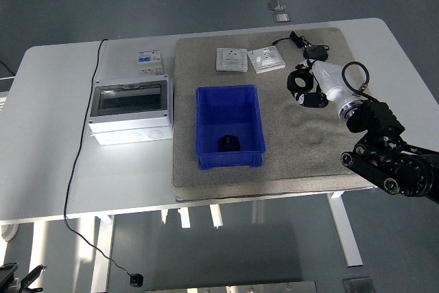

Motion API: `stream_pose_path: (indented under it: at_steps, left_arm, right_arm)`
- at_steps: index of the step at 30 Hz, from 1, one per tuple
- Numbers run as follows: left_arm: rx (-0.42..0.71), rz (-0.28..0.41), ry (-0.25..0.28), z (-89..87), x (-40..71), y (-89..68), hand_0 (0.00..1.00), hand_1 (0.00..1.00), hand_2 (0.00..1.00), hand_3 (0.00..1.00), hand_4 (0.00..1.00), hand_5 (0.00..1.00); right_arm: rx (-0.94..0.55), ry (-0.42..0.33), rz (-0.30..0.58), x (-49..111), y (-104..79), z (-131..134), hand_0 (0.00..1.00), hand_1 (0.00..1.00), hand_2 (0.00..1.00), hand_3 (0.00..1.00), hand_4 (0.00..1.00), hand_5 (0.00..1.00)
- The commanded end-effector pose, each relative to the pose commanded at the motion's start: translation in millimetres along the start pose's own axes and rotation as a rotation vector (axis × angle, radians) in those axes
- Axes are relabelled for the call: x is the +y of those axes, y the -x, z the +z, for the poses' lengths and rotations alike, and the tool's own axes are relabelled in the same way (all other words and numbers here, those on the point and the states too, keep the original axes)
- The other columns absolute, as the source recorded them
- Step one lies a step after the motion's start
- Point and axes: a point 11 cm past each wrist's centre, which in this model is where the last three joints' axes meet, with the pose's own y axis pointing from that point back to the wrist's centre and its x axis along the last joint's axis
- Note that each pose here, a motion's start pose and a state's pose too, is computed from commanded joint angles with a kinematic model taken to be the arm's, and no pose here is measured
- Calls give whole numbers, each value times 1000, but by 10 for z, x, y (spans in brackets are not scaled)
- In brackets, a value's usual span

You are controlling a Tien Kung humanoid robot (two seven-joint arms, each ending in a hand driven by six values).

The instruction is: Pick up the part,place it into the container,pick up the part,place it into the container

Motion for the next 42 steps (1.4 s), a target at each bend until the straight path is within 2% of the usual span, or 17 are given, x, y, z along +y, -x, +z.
stream_pose_path:
  at_steps: [3,5,9,12,13,18,19,24,25,30,31,36,37,42]
  left_arm:
    - [0,1,-1,-2,-1,-4,669,677,691,770,792,784]
    - [-1,2,-1,-3,-1,-7,669,677,691,770,792,784]
    - [-2,3,-1,2,1,-10,669,677,691,770,793,786]
    - [-1,2,0,11,4,-8,669,677,691,770,793,786]
    - [0,2,1,11,4,-8,669,677,691,770,791,786]
    - [2,2,2,17,5,-7,669,677,691,770,791,786]
    - [2,2,3,17,5,-8,669,677,691,770,792,787]
    - [2,3,3,18,5,-11,669,677,691,770,792,787]
    - [2,3,3,18,5,-12,669,677,691,770,789,785]
    - [0,3,2,17,5,-16,669,677,691,770,789,785]
    - [-1,3,2,17,5,-16,669,677,691,770,790,785]
    - [0,3,2,18,5,-18,669,677,691,770,790,785]
    - [0,4,3,19,5,-18,669,677,691,770,788,785]
    - [1,4,3,21,6,-20,669,677,691,770,788,785]
  right_arm:
    - [-84,-78,57,20,-134,-229,417,285,519,646,188,2]
    - [-118,-153,50,46,-149,-447,417,285,519,646,188,2]
    - [-134,-333,-68,169,-2,-997,446,300,524,648,193,2]
    - [-126,-405,-175,282,146,-1271,446,300,524,648,193,2]
    - [-119,-410,-206,307,188,-1311,519,401,550,659,181,2]
    - [-41,-385,-343,361,373,-1355,519,401,550,659,181,2]
    - [-21,-376,-369,367,406,-1349,760,674,677,684,264,27]
    - [42,-337,-458,380,508,-1294,760,674,677,684,264,27]
    - [50,-330,-471,383,522,-1283,914,772,735,701,325,161]
    - [78,-306,-506,388,558,-1249,914,772,735,701,325,161]
    - [82,-305,-509,388,560,-1246,929,789,755,704,373,270]
    - [86,-298,-511,383,559,-1236,929,789,755,704,373,270]
    - [83,-297,-510,382,560,-1233,936,794,780,721,434,382]
    - [68,-283,-504,372,557,-1205,936,794,780,721,434,382]
